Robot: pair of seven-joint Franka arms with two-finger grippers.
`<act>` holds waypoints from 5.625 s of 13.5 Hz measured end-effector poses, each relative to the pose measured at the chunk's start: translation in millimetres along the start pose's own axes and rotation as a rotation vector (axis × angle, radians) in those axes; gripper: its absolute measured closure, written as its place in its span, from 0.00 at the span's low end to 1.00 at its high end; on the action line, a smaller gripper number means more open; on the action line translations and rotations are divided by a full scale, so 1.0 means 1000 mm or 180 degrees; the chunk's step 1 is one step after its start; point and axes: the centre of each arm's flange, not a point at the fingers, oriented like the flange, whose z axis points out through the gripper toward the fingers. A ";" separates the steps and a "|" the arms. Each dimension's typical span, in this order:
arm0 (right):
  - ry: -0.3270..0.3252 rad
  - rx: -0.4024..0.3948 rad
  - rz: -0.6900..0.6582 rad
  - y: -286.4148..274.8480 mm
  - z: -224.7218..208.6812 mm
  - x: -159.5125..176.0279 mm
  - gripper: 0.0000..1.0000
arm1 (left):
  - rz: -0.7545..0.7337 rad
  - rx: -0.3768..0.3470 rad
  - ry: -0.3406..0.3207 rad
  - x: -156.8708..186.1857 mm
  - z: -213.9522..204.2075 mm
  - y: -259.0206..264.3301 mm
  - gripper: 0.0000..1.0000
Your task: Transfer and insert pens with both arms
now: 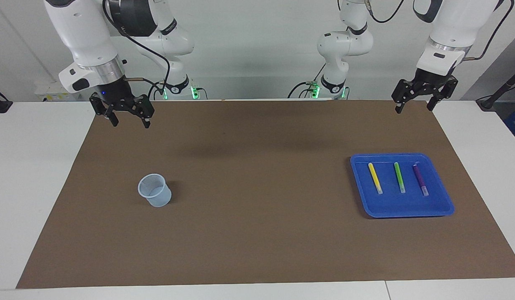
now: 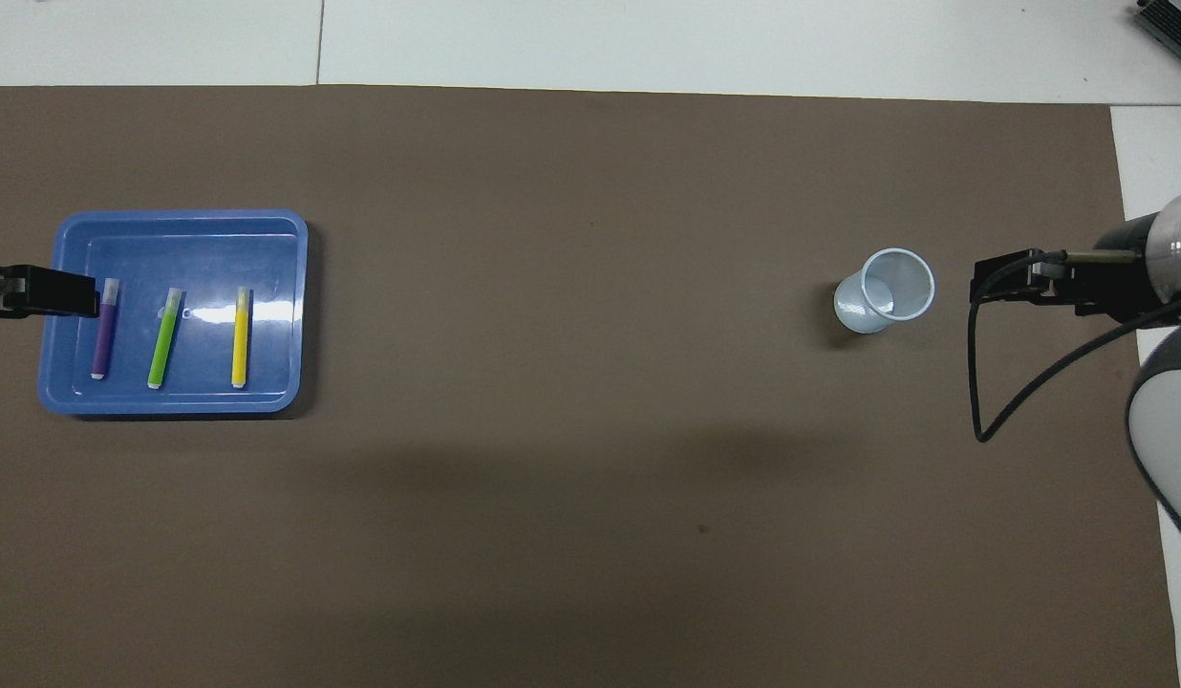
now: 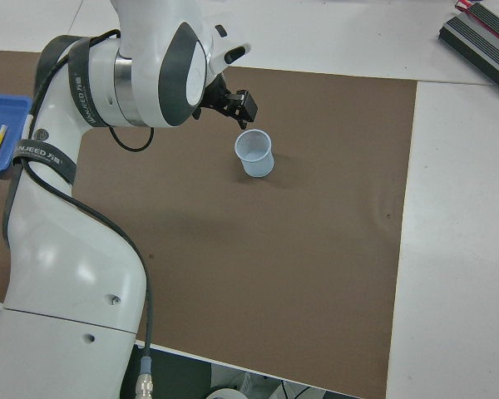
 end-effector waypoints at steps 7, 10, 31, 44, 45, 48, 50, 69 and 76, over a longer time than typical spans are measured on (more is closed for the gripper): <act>0.0128 0.0021 0.0000 0.004 -0.040 -0.021 0.00 | 0.0000 0.0000 0.0000 0.000 0.000 0.000 0.00; 0.0193 0.0032 -0.0023 0.003 -0.065 -0.040 0.00 | 0.0000 0.0000 0.0000 0.000 0.000 0.000 0.00; 0.0232 0.0401 -0.0195 -0.039 -0.052 -0.042 0.00 | 0.0000 0.0000 -0.0002 0.000 0.000 0.000 0.00; -0.0339 0.1117 0.0646 -0.070 -0.015 -0.053 0.00 | -0.0162 0.0014 -0.0106 -0.004 0.004 -0.027 0.00; -0.0344 0.1119 0.0659 -0.070 -0.013 -0.052 0.00 | -0.0157 0.0014 -0.0106 -0.004 0.004 -0.026 0.00; -0.0144 0.1176 0.0511 -0.097 -0.011 -0.054 0.00 | -0.0157 0.0014 -0.0104 -0.004 0.004 -0.027 0.00; -0.0111 0.1182 0.0371 -0.124 -0.003 -0.063 0.00 | -0.0148 0.0014 -0.0094 -0.004 0.003 -0.026 0.00; 0.0233 0.1474 0.0615 -0.195 0.068 -0.048 0.00 | -0.0417 -0.0367 -0.0215 -0.016 0.211 -0.018 0.17; 0.0387 0.1559 0.0561 -0.232 0.085 -0.031 0.00 | -0.0387 -0.0369 -0.0071 -0.011 0.300 -0.002 0.25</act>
